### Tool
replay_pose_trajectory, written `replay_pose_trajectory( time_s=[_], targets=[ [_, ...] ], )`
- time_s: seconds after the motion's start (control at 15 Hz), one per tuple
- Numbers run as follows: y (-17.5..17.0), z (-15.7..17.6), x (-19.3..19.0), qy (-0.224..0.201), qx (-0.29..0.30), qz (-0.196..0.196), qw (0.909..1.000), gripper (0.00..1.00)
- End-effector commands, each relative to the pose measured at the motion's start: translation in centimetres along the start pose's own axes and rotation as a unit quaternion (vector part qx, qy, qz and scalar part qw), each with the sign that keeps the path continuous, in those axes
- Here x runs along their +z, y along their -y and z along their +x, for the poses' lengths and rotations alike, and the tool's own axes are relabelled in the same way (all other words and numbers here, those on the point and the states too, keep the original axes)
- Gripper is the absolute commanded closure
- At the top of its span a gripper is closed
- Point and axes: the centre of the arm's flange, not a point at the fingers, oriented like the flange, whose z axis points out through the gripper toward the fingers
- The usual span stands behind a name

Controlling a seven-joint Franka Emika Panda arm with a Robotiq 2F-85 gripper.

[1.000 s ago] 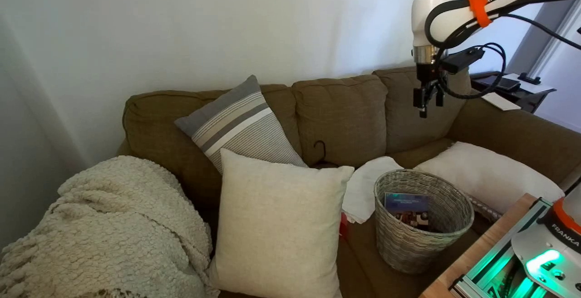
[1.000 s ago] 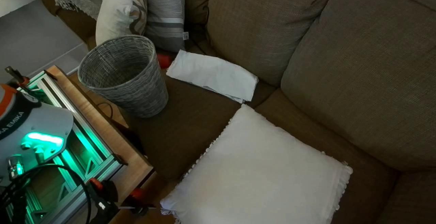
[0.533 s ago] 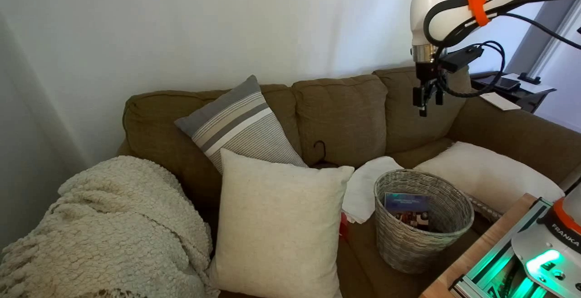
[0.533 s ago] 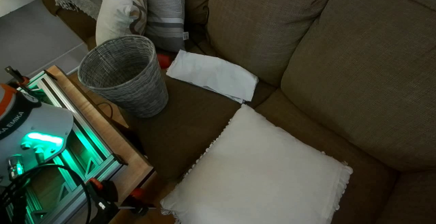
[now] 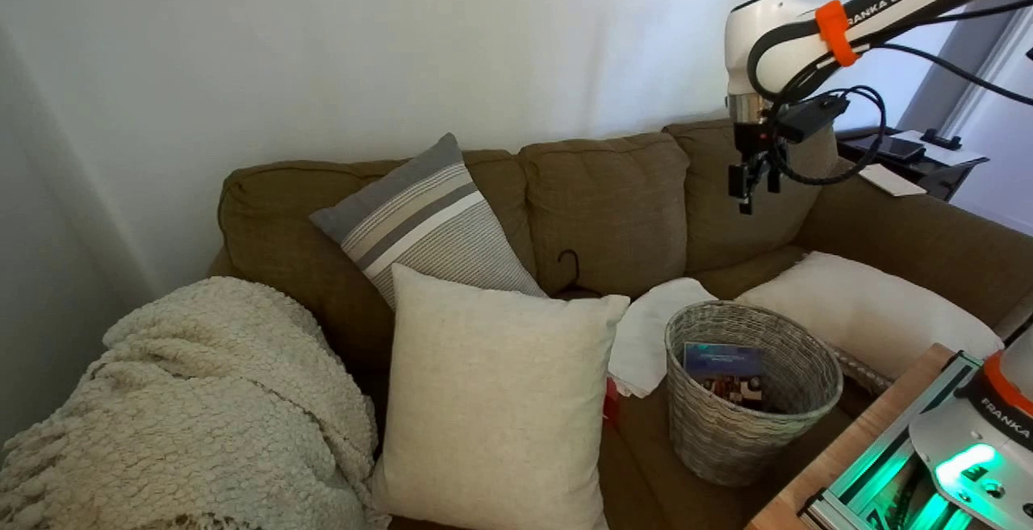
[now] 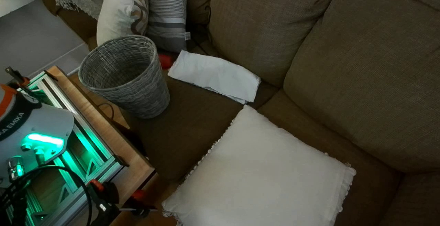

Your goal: Put the white folded cloth in the basket

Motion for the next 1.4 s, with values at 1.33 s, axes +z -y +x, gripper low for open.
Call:
replay_pose_trajectory(
  time_s=[1.33],
  targets=[
    [-5.4, 14.6, 33.7, 0.143, -0.013, 0.047, 0.9885, 0.0]
  ],
)
